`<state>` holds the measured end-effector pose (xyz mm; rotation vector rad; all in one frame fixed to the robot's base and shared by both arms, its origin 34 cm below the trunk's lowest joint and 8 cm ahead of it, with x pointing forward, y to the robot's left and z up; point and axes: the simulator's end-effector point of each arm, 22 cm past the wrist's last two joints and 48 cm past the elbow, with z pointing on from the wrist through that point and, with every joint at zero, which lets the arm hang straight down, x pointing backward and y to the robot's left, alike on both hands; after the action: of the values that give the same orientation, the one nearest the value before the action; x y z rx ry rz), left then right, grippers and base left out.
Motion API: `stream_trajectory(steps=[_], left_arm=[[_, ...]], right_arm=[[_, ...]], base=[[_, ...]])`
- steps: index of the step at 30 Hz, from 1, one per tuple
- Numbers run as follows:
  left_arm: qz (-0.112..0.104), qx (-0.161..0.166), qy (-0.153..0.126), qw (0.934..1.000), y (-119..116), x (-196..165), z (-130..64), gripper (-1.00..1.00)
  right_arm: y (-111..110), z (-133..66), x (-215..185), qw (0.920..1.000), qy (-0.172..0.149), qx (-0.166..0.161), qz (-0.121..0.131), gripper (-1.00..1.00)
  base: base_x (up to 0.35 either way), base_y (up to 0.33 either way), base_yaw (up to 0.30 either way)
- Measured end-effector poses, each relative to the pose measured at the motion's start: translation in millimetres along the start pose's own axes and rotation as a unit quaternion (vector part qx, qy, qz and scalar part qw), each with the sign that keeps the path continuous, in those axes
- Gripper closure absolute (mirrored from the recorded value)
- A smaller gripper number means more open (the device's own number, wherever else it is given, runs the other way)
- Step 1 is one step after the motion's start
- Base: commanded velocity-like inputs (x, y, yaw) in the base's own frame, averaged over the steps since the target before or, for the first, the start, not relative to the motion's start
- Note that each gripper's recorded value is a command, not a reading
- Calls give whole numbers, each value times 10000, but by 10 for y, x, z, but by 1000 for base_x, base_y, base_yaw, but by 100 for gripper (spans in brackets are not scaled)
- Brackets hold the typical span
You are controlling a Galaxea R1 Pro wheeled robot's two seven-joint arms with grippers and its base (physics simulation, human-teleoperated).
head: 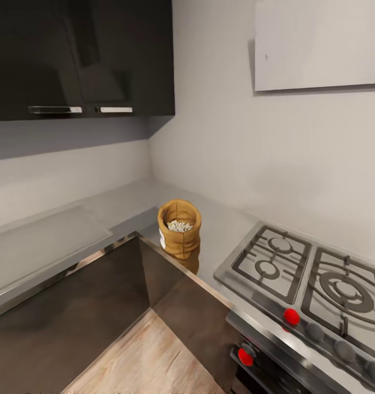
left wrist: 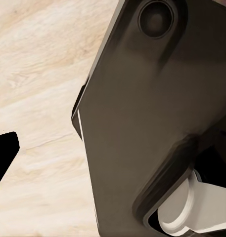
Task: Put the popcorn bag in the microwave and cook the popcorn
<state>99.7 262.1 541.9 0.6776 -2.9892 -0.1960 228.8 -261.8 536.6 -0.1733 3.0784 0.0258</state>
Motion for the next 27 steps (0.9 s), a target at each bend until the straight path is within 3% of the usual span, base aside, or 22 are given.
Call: stream_trajectory(steps=[11,16,23,27], left_arm=[[-1,-1,-8,10000,1,-4,0,-100],[-1,-2,-15,10000,1,-7,0,-100],[-3,-2,-31,10000,1,-14,0,-100],[-3,-1,-31,10000,0,-14,0,-100]], right_arm=[[-5,0,-1,10000,-3,12,5,-100],[-108,-3,-17,9998,-38,189,18,-100],[-103,-3,-7,9998,-13,201,13,-100],[-41,0,-36,9998,-34,131,-170,-100]], base=[[-1,0,263],[0,0,31],[0,0,0],[0,0,0]])
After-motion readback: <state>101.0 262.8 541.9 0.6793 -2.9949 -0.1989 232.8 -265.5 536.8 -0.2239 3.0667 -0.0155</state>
